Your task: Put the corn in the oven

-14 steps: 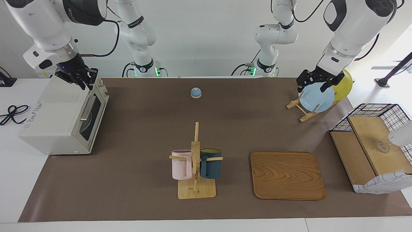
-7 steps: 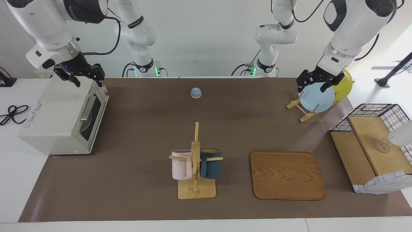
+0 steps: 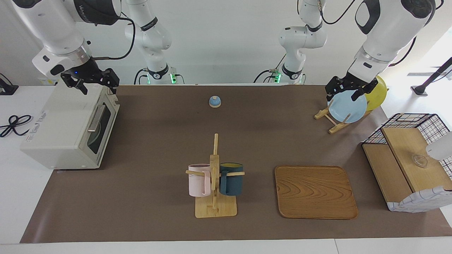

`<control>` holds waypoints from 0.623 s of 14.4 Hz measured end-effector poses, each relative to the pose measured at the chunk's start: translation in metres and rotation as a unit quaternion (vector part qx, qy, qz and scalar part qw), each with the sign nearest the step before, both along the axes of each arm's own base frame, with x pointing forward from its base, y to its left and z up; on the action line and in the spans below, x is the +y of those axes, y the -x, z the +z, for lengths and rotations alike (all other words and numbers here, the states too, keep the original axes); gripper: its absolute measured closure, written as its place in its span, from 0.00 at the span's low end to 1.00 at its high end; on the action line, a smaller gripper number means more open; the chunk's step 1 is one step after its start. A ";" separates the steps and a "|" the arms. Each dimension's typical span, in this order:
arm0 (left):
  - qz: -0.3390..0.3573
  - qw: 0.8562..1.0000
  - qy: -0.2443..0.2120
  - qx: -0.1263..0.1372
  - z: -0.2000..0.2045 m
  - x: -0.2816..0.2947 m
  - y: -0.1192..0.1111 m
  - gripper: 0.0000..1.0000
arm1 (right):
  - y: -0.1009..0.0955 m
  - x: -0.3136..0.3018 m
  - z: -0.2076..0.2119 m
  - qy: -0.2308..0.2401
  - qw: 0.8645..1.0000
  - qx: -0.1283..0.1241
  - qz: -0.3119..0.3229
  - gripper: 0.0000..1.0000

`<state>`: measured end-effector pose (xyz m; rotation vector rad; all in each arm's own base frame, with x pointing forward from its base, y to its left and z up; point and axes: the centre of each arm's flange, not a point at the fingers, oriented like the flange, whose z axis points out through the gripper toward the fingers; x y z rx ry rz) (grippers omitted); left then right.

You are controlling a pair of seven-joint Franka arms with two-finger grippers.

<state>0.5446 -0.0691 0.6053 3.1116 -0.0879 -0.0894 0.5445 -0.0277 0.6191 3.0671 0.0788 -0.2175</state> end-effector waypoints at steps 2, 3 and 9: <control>0.000 1.000 0.000 0.000 0.000 0.000 0.000 0.00 | 0.000 0.003 0.001 0.001 1.000 -0.001 0.002 0.00; 0.000 1.000 0.000 0.000 0.000 0.000 0.000 0.00 | 0.000 0.005 0.001 0.002 1.000 -0.001 0.003 0.00; 0.000 1.000 0.000 0.000 0.000 0.000 0.000 0.00 | 0.009 0.002 0.008 0.003 1.000 -0.007 -0.001 0.00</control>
